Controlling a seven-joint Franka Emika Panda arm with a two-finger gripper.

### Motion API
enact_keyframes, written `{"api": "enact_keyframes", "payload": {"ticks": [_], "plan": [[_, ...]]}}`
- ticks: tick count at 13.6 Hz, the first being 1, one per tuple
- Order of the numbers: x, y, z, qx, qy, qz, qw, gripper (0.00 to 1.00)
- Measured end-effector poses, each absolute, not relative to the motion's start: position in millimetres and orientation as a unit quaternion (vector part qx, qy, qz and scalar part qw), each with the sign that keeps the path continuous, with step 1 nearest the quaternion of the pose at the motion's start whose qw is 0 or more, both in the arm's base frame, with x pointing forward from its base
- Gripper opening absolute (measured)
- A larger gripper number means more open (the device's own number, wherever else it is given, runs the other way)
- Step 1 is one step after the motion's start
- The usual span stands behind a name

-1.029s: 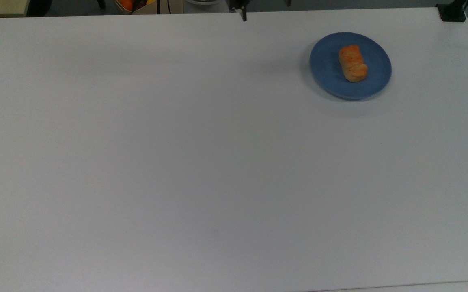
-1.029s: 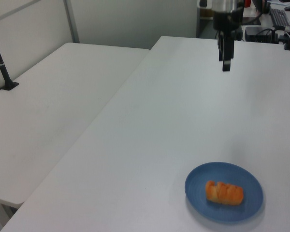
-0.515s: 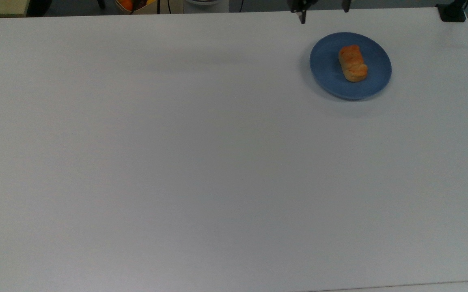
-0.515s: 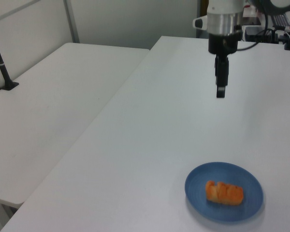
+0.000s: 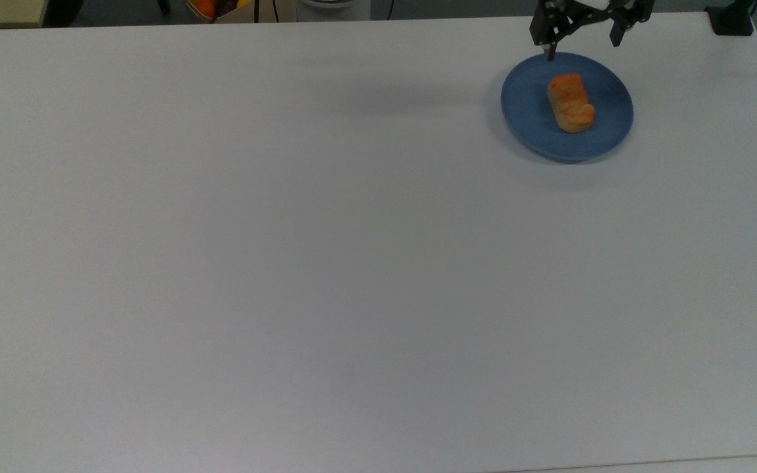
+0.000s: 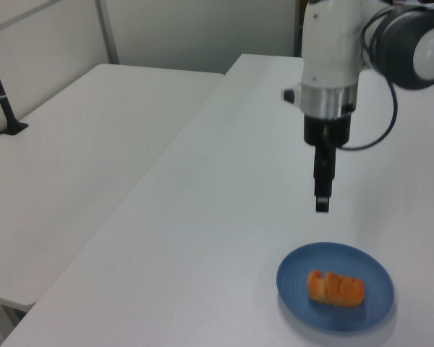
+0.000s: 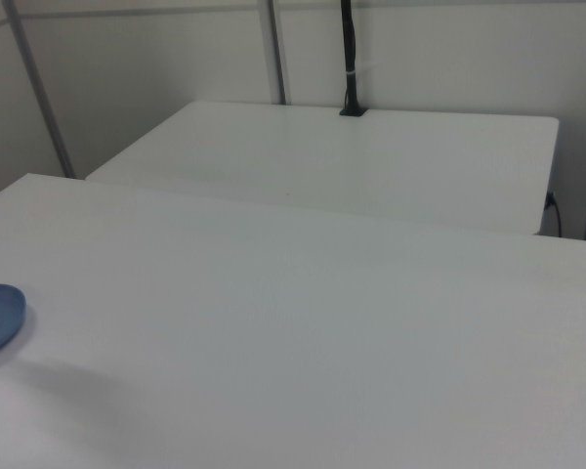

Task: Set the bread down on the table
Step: 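Lower the open gripper over the orange bread roll on the plate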

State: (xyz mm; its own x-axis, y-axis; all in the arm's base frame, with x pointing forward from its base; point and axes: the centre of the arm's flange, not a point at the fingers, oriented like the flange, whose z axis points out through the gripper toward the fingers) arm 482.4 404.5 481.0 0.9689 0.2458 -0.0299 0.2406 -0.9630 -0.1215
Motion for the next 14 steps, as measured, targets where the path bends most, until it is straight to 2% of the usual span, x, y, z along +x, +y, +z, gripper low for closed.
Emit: {"api": "enact_keyframes", "payload": {"ticks": [6, 9, 11, 14], "plan": [[475.7, 429.9, 411.5, -0.987, -0.145, 0.038, 0.048, 1.00], [464.4, 443.9, 383.2, -0.987, -0.154, 0.041, 0.030, 1.00], [459.9, 448.6, 368.2, -0.988, -0.149, 0.045, 0.018, 1.00], [456.5, 453.3, 350.6, -0.990, -0.133, 0.045, 0.020, 1.00]]}}
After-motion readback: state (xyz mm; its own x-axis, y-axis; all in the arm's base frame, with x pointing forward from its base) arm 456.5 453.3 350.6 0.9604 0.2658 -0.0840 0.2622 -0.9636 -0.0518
